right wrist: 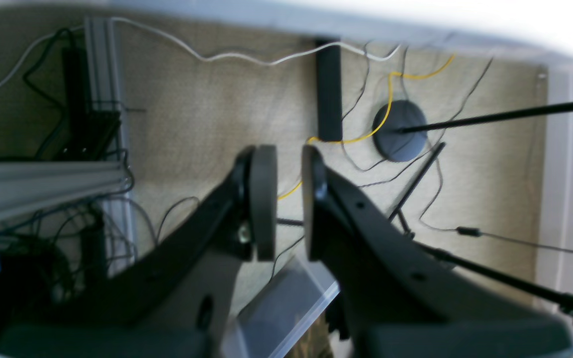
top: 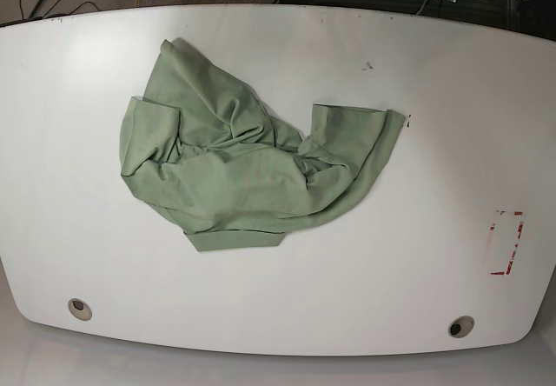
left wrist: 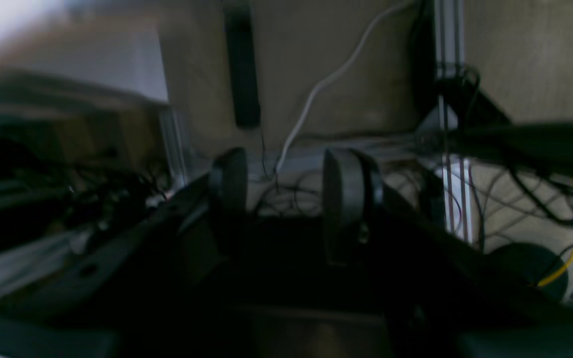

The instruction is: Layout the t-shirt on the table in an organized manner, then fold the t-shirt properly

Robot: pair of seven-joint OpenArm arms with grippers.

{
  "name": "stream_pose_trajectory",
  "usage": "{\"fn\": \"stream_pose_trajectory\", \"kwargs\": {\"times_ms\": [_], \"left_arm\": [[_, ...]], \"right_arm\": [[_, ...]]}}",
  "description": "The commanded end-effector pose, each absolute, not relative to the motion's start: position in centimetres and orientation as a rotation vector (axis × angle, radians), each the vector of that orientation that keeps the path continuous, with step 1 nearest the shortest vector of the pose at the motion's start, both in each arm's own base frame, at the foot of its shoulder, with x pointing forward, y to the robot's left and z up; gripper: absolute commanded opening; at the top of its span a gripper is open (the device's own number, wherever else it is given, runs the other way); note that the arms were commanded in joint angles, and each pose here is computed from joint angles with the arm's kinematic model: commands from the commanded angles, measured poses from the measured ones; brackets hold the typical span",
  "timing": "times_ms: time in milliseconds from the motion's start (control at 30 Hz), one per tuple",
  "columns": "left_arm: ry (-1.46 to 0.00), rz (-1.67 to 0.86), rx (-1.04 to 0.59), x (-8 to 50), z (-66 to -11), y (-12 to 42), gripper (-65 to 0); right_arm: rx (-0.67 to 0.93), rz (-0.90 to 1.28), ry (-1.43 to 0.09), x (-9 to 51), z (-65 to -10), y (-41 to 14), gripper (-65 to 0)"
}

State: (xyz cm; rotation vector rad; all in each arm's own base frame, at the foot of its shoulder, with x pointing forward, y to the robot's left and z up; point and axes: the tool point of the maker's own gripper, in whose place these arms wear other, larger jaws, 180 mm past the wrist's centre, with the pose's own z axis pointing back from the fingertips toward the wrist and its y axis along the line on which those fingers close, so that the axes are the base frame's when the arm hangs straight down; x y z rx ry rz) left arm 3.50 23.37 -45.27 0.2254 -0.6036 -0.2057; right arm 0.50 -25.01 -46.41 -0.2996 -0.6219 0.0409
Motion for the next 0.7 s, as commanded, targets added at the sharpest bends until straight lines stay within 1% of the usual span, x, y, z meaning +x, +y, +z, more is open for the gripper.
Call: {"fn": "stream_pose_trajectory", "kwargs": {"times_ms": [0,233,600,633,667], "left_arm": [[-0.639,-0.209,0.234,4.3,-44.0,23.3,-41.6],[-0.69,-0.216,0.252,6.9,-42.3,23.1,-40.4],[-0.745,-0.195,0.251,10.3,-41.8,22.5,-39.0],[-0.587,-0.167,0.258,7.1,-44.4,23.1,-40.4],[-0.587,-0.167,0.258,7.1,-44.4,23.1,-40.4]], "right_arm": [[-0.316,0.055,-0.64,0.5,-45.5,-25.5,-56.8],[-0.323,0.066,-0.663,1.7,-44.8,-25.5,-56.6],[-0.335,0.07,-0.691,3.2,-43.9,-25.6,-56.6],[-0.271,0.045,-0.754,6.6,-44.9,-23.4,-56.9],[-0.264,0.046,-0.767,7.2,-44.9,-23.1,-57.1]]}}
